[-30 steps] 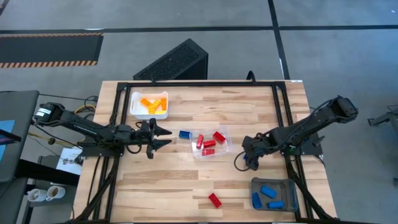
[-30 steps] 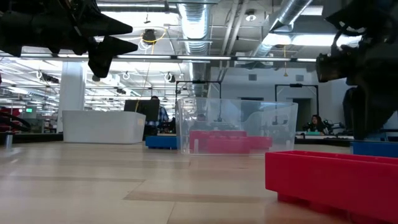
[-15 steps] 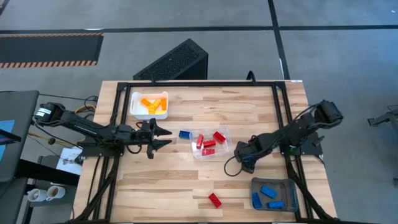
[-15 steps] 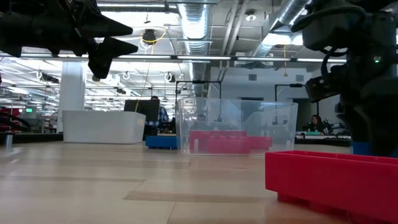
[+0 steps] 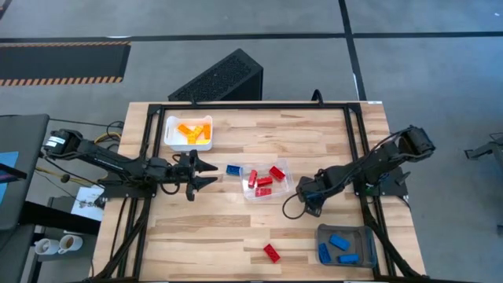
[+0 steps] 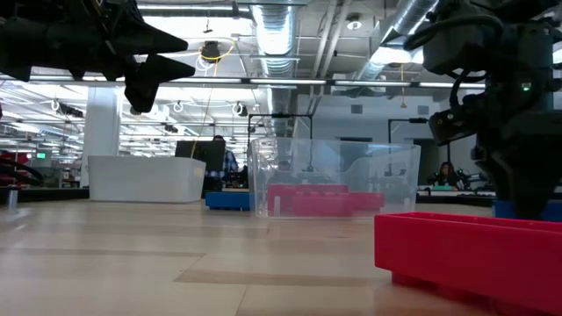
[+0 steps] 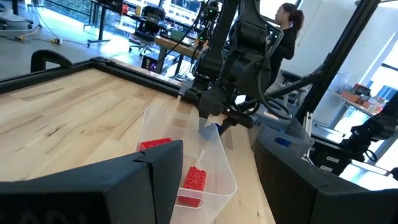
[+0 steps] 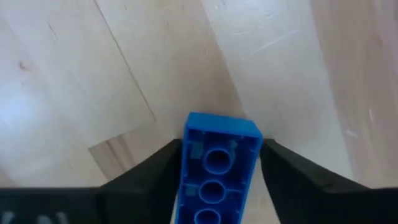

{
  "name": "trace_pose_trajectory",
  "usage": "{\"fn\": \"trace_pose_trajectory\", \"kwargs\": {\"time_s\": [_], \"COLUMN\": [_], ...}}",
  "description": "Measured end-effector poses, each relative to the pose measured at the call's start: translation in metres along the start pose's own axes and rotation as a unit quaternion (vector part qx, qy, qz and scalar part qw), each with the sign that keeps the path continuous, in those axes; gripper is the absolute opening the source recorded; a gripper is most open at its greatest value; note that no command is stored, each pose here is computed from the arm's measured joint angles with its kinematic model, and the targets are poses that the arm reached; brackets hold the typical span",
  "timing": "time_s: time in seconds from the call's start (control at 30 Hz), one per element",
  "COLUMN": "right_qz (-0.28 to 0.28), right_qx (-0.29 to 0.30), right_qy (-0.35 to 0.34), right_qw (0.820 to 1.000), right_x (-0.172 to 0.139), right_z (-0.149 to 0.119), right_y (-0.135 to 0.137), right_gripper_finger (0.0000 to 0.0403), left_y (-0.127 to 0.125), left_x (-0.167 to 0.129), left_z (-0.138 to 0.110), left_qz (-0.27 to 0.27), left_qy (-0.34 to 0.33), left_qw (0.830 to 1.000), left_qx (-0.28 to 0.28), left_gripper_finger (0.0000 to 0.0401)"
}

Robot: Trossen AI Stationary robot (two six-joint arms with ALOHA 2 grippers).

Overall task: Sort & place blocks by color
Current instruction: Put the blue game piece into the black bin

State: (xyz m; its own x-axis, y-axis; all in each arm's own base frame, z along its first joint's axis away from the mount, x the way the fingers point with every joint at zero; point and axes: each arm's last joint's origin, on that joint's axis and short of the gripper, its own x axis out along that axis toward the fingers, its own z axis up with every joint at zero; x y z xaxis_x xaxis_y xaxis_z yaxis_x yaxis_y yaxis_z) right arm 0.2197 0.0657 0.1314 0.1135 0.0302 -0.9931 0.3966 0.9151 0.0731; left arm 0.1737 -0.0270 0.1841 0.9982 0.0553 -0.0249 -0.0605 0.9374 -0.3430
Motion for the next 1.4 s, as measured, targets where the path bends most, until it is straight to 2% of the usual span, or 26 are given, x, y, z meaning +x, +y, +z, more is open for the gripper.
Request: {"fn": "trace_pose_trajectory", "kwargs": {"time_s": [0.23,0.3,0.5,0.63,0.97,1.1,1.4], "right_qz": [0.010,0.017,0.056,0.087,0.184,0.207,0.193], "right_qx": [-0.010,-0.009,-0.004,-0.014,-0.045,-0.046,-0.019], "right_qy": [-0.010,-0.017,-0.065,-0.098,-0.157,-0.142,-0.054], "right_qw": [1.000,1.000,0.996,0.991,0.969,0.967,0.979], "right_x": [-0.005,-0.009,-0.033,-0.053,-0.111,-0.123,-0.125], "right_z": [0.001,0.001,0.001,-0.004,-0.018,-0.030,-0.071], "right_y": [-0.001,-0.002,-0.004,0.000,0.034,0.052,0.069], "right_gripper_finger": [0.0137,0.0123,0.0125,0.0142,0.0131,0.0137,0.0138], "left_y": [0.000,0.000,0.000,0.000,0.000,0.001,0.000], "left_x": [0.000,0.000,0.000,0.000,0.000,0.000,0.000], "left_z": [0.000,0.000,0.000,0.000,0.000,0.000,0.001], "left_qz": [0.000,0.000,0.000,0.000,0.007,0.012,0.011], "left_qy": [0.000,0.000,0.000,0.000,-0.002,-0.004,-0.008], "left_qw": [1.000,1.000,1.000,1.000,1.000,1.000,1.000], "left_qx": [0.001,0.001,0.002,0.001,0.004,0.008,0.010], "left_gripper_finger": [0.0182,0.0182,0.0182,0.0182,0.0182,0.0182,0.0182]}}
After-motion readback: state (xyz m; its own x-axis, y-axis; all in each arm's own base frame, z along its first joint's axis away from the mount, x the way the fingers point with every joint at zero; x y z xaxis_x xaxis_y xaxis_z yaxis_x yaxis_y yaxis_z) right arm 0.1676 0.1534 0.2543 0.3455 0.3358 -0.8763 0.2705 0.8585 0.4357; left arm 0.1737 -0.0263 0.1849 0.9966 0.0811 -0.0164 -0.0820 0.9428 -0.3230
